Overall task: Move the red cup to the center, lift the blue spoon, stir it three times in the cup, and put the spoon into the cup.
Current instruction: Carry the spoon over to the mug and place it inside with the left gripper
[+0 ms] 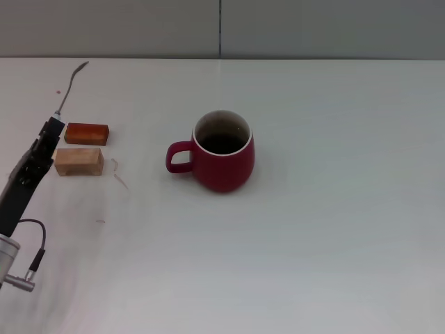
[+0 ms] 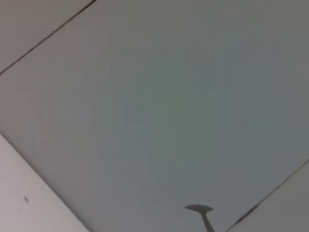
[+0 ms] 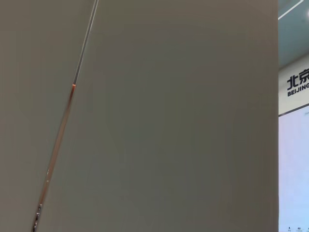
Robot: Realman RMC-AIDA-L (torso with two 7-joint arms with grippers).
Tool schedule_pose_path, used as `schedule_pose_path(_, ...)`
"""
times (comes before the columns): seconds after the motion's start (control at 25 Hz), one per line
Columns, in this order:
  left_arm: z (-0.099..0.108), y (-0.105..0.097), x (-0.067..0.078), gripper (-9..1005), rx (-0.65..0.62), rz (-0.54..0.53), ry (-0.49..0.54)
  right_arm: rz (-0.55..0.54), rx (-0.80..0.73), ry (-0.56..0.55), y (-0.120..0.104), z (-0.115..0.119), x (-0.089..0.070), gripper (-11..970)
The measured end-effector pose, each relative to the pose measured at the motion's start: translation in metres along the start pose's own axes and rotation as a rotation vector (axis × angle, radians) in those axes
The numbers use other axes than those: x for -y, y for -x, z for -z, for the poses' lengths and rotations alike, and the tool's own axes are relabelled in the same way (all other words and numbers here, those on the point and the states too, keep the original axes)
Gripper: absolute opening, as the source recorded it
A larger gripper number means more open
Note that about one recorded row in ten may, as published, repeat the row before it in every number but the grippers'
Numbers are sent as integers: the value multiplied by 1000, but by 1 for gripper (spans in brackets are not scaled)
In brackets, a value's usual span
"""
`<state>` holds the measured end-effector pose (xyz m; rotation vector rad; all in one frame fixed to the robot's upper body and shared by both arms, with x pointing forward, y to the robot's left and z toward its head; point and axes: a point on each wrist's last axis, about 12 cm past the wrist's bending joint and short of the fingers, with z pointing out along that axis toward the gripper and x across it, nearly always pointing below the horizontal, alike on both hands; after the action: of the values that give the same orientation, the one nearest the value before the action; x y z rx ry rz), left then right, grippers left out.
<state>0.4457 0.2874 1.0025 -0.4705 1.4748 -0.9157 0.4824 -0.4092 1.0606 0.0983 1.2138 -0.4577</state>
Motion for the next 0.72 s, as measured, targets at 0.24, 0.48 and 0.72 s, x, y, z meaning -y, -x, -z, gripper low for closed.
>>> schedule_pose_path(0.24, 2, 16, 2, 181, 16, 196, -91, 3, 2, 1, 0, -1, 0, 678)
schedule_pose_path(0.48, 2, 22, 8, 181, -2, 345, -166, 9, 2, 13, 1, -2, 0, 679)
schedule_pose_path(0.72, 0, 24, 12, 181, -34, 431, -208, 30, 2, 14, 1, -3, 2, 679)
